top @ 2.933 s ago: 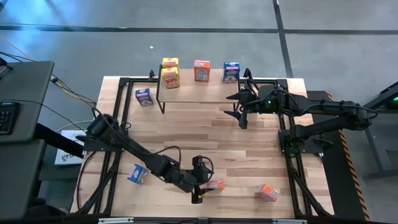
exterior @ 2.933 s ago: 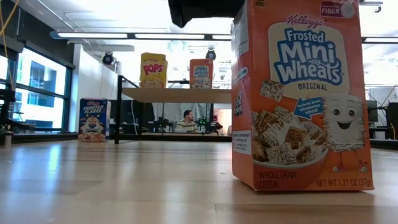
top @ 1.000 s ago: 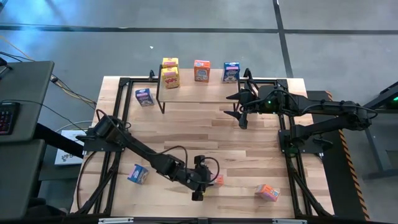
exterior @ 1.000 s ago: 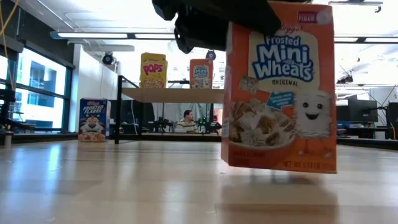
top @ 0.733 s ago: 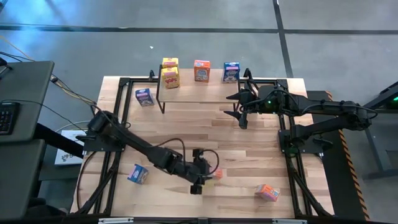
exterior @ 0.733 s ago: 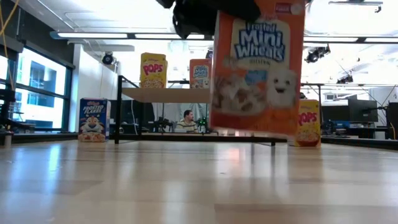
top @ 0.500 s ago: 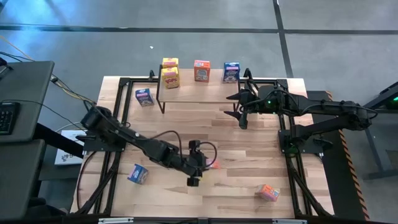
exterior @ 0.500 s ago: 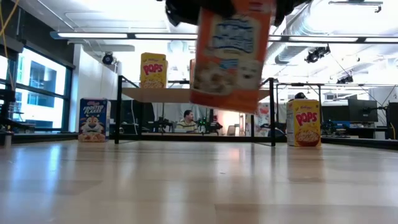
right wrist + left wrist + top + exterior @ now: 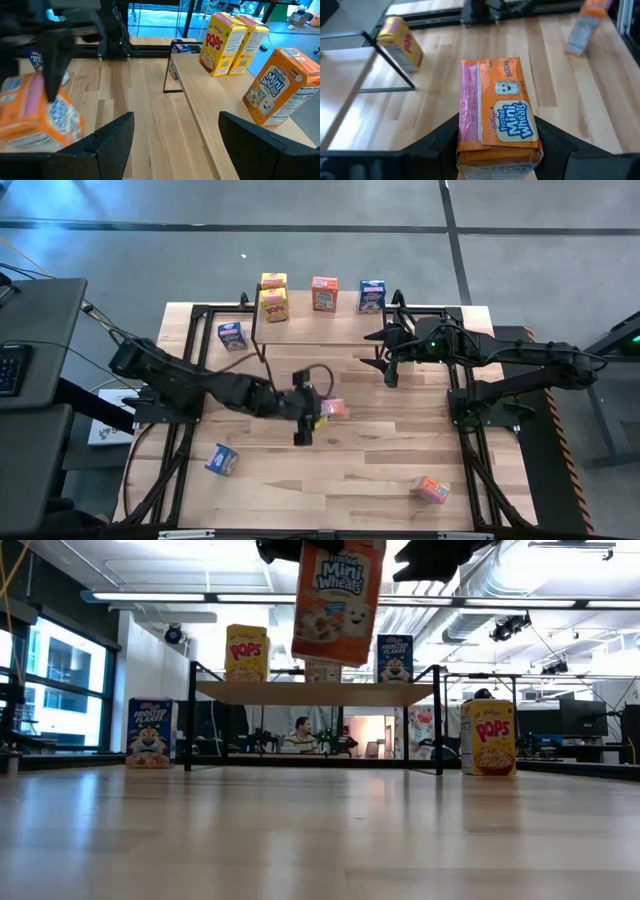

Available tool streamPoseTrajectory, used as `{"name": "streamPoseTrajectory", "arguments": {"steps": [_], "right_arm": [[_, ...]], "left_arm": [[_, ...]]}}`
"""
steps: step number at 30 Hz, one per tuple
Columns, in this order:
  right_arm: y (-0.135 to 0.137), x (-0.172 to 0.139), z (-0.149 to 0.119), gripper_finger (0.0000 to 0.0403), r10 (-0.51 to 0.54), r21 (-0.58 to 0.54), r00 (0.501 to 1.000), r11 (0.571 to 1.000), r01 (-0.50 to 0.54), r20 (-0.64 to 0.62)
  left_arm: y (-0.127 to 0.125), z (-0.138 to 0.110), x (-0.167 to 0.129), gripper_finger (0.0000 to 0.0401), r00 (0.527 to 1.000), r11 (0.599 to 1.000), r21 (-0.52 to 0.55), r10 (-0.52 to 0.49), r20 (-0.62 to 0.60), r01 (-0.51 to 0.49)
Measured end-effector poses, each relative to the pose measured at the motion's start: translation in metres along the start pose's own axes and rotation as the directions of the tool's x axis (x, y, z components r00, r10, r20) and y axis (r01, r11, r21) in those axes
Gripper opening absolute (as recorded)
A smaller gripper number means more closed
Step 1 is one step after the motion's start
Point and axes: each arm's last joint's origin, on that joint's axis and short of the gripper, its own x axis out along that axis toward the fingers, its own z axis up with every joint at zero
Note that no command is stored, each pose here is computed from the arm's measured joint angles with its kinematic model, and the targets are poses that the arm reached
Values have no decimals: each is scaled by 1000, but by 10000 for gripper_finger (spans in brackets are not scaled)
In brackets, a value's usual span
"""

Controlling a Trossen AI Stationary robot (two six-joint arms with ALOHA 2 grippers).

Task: Stack cereal on shelf
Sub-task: Put the left orange cereal box on the shelf aligned with the other orange cereal box

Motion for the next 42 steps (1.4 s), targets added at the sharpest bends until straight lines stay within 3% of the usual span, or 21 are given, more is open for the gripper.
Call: {"name": "streamPoseTrajectory", "arguments": {"steps": [11, 25, 33, 42], "right_arm": [[0, 0, 0, 282, 0, 0, 1000, 1000, 0, 0], [0, 0, 0, 282, 0, 0, 1000, 1000, 0, 1], [0, 0, 0, 282, 0, 0, 1000, 1000, 0, 1], [0, 0, 0, 282, 0, 0, 1000, 1000, 0, 1]], "left_arm": [[84, 6, -38, 181, 991, 990, 104, 81, 105, -92], [199, -5, -46, 181, 974, 981, 180, 32, 225, -74], [242, -20, -25, 181, 964, 990, 135, -2, 265, -35], [263, -32, -1, 181, 961, 992, 125, -12, 278, -24]]}}
